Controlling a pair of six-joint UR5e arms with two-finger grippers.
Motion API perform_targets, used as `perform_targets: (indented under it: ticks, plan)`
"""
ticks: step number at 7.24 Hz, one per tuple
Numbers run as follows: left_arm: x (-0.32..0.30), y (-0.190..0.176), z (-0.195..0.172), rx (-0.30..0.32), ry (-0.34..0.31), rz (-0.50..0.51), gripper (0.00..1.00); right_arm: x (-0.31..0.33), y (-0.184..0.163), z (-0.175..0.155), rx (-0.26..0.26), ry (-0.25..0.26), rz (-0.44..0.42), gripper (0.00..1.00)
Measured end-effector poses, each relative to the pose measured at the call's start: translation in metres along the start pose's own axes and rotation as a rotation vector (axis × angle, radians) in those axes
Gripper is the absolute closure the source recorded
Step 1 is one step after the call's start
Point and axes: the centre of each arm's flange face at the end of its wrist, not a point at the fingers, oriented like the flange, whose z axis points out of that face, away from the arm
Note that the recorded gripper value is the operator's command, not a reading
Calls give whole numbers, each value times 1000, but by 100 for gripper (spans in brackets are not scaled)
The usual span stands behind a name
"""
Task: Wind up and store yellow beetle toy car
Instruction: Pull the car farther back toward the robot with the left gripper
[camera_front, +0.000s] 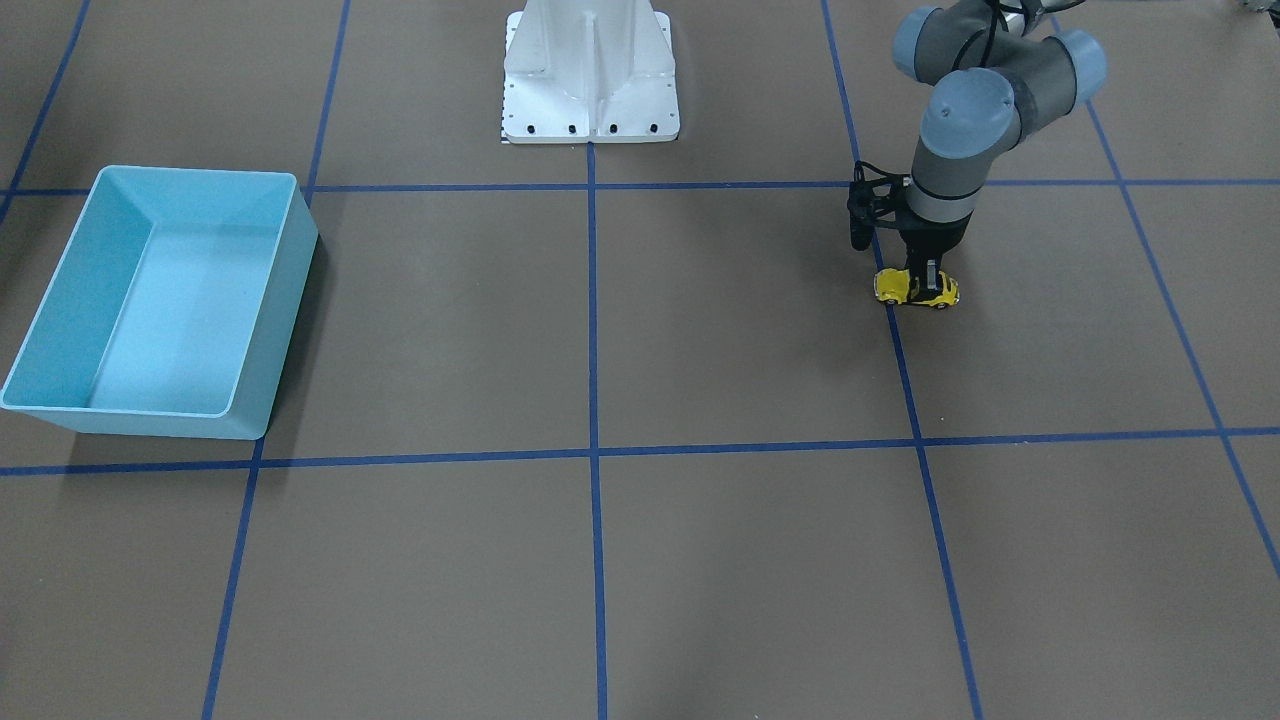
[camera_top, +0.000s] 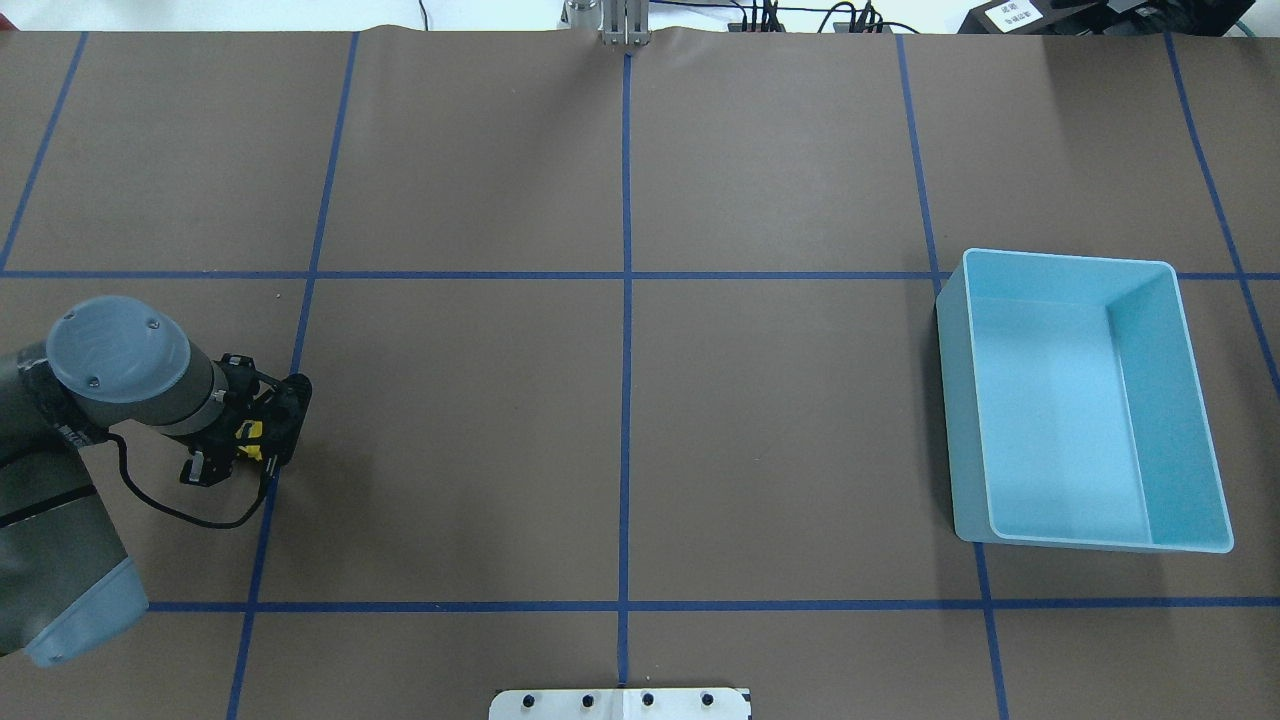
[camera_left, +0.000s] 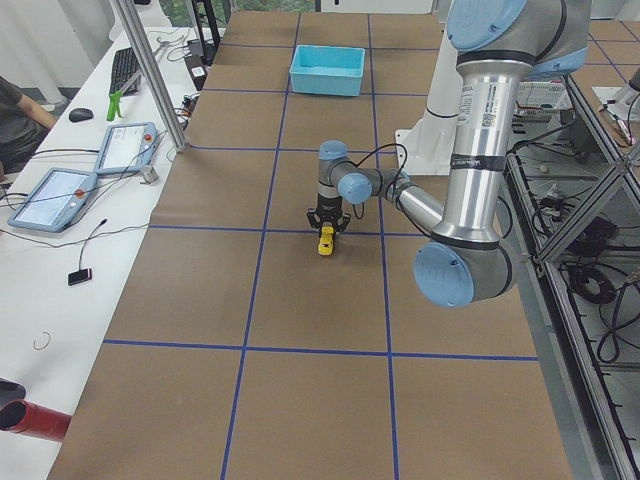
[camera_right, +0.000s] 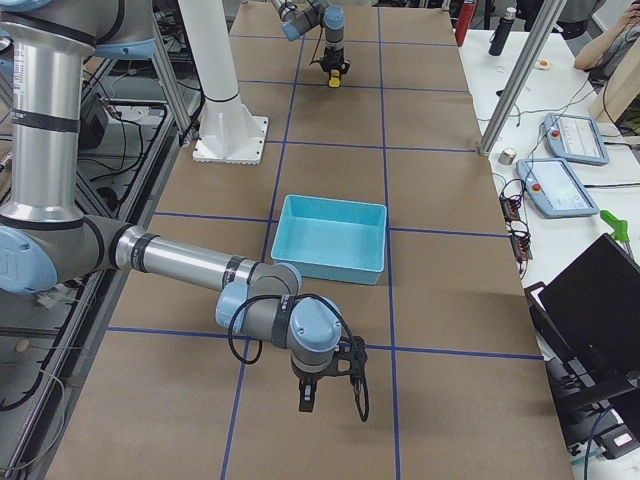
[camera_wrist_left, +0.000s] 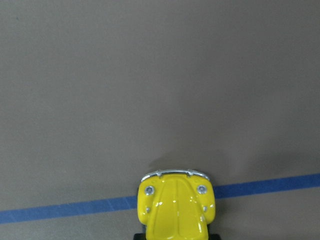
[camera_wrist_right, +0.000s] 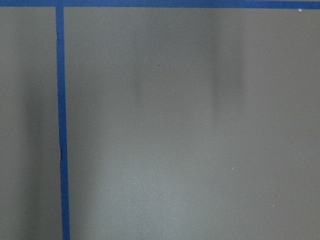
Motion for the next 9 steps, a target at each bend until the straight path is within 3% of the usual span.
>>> perform_targets:
  ticks: [9]
  plan:
    - [20, 23, 1, 4, 5, 5, 100, 0, -1, 0, 1, 0, -1, 0]
